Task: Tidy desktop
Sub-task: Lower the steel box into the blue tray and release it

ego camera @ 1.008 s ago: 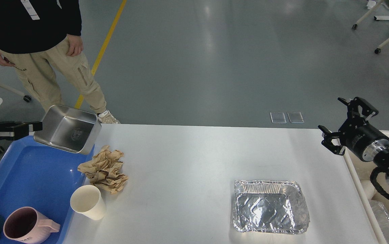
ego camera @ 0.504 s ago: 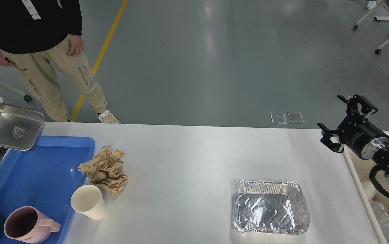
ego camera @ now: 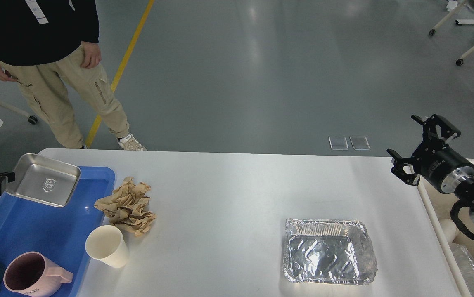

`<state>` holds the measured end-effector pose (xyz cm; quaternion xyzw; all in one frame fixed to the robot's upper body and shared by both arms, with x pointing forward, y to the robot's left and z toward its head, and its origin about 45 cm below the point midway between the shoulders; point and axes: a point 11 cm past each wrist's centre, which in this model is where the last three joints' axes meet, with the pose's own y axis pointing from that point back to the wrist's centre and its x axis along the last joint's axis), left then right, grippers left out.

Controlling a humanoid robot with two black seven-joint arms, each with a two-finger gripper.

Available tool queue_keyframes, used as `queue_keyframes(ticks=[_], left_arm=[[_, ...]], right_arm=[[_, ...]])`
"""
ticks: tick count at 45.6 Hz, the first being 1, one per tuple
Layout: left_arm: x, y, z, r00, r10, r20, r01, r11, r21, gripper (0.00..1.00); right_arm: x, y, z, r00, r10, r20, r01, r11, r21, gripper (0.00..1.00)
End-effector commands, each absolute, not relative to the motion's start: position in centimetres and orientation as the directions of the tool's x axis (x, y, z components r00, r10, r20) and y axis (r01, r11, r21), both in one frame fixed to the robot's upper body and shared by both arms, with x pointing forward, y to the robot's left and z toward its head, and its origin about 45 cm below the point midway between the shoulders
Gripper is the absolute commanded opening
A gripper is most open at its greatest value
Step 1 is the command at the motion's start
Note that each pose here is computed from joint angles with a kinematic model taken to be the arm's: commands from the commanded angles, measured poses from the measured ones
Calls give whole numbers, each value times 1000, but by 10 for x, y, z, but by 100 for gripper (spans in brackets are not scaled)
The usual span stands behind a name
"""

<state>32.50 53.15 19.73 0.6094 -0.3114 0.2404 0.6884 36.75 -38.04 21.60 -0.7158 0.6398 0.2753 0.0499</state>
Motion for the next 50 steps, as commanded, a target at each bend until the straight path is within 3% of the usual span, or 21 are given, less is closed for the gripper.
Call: queue_keyframes(ticks=[1,40,47,50], left_arm=[[322,530,189,698,-52,714,-702,147,697,6],[290,509,126,735,-62,676,-654,202,729,6],[290,506,123,736,-53,675,-653,207,728,9],[291,505,123,734,-46,678,-656,210,725,18]], right_arm=[[367,-381,216,33,-893,-449,-943,-176,281,100],[367,-381,217,36,-896,-442,-944,-176,280,100],[367,-382,217,33,-897,-441,-944,-173,282,100],[367,-382,217,33,-897,-441,-944,-173,282,100]])
